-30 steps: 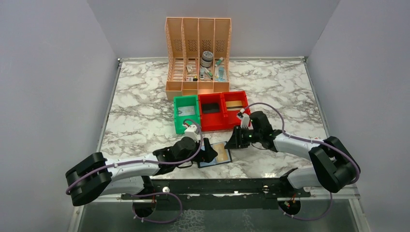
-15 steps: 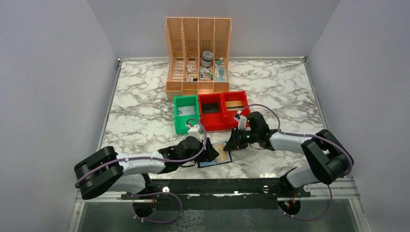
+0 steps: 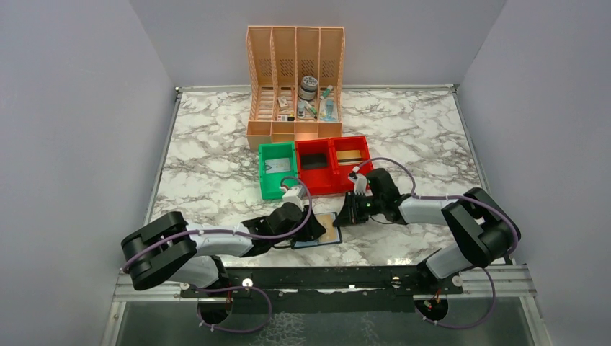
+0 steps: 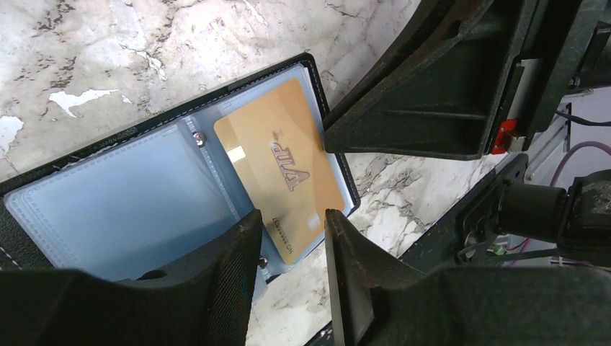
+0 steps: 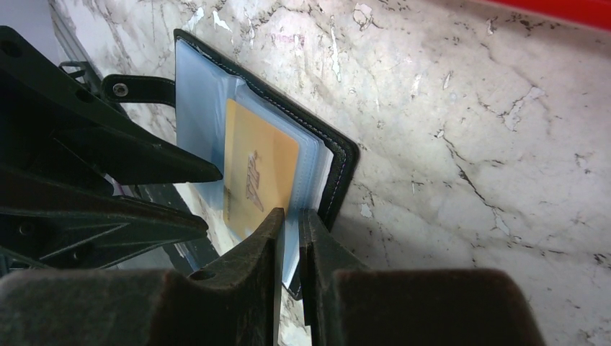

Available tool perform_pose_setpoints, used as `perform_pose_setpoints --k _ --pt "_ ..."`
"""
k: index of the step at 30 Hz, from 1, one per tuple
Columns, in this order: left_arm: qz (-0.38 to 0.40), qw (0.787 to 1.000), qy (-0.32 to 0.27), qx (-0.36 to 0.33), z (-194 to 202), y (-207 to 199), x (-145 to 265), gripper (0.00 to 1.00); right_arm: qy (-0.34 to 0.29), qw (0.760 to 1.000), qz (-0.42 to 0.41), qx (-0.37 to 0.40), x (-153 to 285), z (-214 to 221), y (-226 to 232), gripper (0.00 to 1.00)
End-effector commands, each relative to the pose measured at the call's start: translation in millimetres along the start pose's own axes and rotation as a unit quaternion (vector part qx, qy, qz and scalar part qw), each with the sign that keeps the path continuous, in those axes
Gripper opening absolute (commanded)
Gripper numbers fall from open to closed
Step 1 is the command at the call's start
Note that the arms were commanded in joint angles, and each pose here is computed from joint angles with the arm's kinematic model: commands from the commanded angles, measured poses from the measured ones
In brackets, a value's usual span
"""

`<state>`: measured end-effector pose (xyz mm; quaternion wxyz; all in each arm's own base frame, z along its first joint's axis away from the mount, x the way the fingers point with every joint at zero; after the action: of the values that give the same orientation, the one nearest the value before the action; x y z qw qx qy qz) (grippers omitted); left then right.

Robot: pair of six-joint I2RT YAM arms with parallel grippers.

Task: Take the credit cards out of the card holder

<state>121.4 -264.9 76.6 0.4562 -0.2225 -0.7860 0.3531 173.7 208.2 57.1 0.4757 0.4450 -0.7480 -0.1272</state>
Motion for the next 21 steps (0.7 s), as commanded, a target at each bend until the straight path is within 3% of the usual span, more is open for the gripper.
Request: perform_pose_setpoints --k 1,8,14,21 --pt "0.007 0.999 -0.008 0.033 -1.0 -3.7 -2.7 0.39 0.011 1.000 0.017 -0.005 -2.5 12.2 -7.1 0.15" --pt "0.003 0.998 -0.012 0.054 0.6 2.2 -1.9 0.33 0.006 1.000 0.015 0.001 1.4 9.4 -3.4 0.14" --pt "0.010 0.999 -0.026 0.038 -3.4 2.6 3.5 0.35 -0.012 0.995 0.057 0.081 17.2 -18.4 1.3 0.14" --pt "0.009 0.998 -0.043 0.045 -7.2 3.1 4.5 0.36 -0.017 0.993 -0.053 0.100 19.9 -22.2 31.2 0.17"
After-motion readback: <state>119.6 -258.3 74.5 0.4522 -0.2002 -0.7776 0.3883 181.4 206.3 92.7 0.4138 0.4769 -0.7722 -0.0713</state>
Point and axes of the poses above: each gripper's point midway between its finger pads, its own x axis back along the fingers, its own y axis along the line the jaws close on, z = x × y, the point moved 6 cm from there along x, back along the fingers, and after that the axes turned 14 degrees about x, right-handed, at the moved point
